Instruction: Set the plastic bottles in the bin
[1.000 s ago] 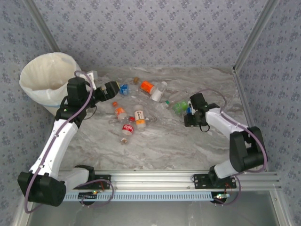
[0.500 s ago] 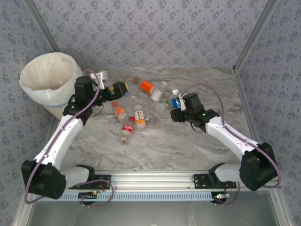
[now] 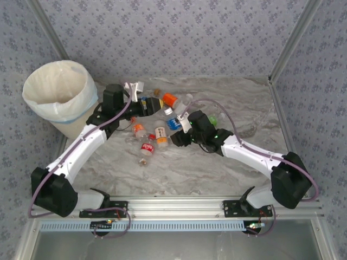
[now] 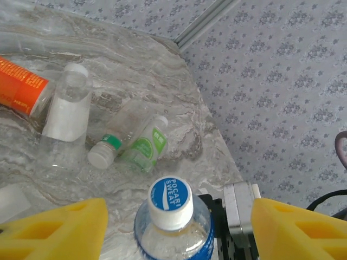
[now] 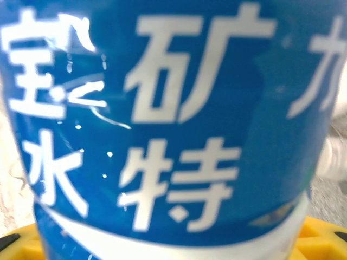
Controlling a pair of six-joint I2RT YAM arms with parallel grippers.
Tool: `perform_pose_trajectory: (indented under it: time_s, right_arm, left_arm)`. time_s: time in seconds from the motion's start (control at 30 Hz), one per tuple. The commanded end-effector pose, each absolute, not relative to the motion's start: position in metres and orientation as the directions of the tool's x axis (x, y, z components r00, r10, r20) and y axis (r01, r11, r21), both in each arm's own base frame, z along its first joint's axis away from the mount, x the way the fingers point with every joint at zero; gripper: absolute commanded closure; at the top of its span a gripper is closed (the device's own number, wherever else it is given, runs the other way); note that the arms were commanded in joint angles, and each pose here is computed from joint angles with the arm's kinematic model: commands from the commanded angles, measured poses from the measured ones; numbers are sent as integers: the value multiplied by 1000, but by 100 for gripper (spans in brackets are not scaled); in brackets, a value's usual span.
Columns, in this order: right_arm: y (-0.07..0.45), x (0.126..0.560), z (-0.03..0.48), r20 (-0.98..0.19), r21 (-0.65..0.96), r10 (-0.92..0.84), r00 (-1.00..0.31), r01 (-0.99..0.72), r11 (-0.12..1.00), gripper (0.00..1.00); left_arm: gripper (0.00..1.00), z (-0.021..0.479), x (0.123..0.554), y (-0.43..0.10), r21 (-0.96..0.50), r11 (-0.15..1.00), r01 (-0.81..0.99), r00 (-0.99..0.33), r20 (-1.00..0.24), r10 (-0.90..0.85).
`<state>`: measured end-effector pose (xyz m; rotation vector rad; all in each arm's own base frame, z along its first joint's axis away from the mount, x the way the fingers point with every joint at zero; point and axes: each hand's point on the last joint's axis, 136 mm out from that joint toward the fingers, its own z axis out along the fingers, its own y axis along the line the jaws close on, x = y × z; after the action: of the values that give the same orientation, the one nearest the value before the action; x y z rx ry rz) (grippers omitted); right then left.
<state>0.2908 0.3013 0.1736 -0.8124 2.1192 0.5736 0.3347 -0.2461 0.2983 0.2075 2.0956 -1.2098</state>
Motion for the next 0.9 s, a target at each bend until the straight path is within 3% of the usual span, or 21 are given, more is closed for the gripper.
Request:
perform_pose_trajectory:
  time_s: [0.0, 0.2, 0.3, 0.6, 0.7, 0.87]
  right_arm:
    - [326, 295, 208, -858, 118, -321, -402, -761, 639, 44]
    - [341, 294, 217, -871, 103, -326, -368, -785, 610, 44]
    - [346, 293, 221, -877, 103, -321, -357, -793, 601, 44]
    - [350, 292, 227, -888, 114, -297, -352, -793, 599, 41]
    - [349, 291, 226, -883, 123, -298, -362, -792, 598, 34]
    - [335, 293, 223, -883, 99, -294, -365, -758, 645, 12]
  left_arm:
    - [33, 310, 336, -257, -678, 539, 500, -724, -669, -170]
    - [40, 301, 335, -269, -650, 568, 504, -732, -671, -118]
    - [49, 298, 334, -273, -634, 580, 512, -730, -677, -96]
    - [83, 300, 333, -274, -626, 579, 522, -723, -686, -90]
    - [100, 300, 335, -271, -619, 601, 505, -723, -684, -98]
    - [100, 299, 340, -260, -581, 657, 480, -706, -701, -105]
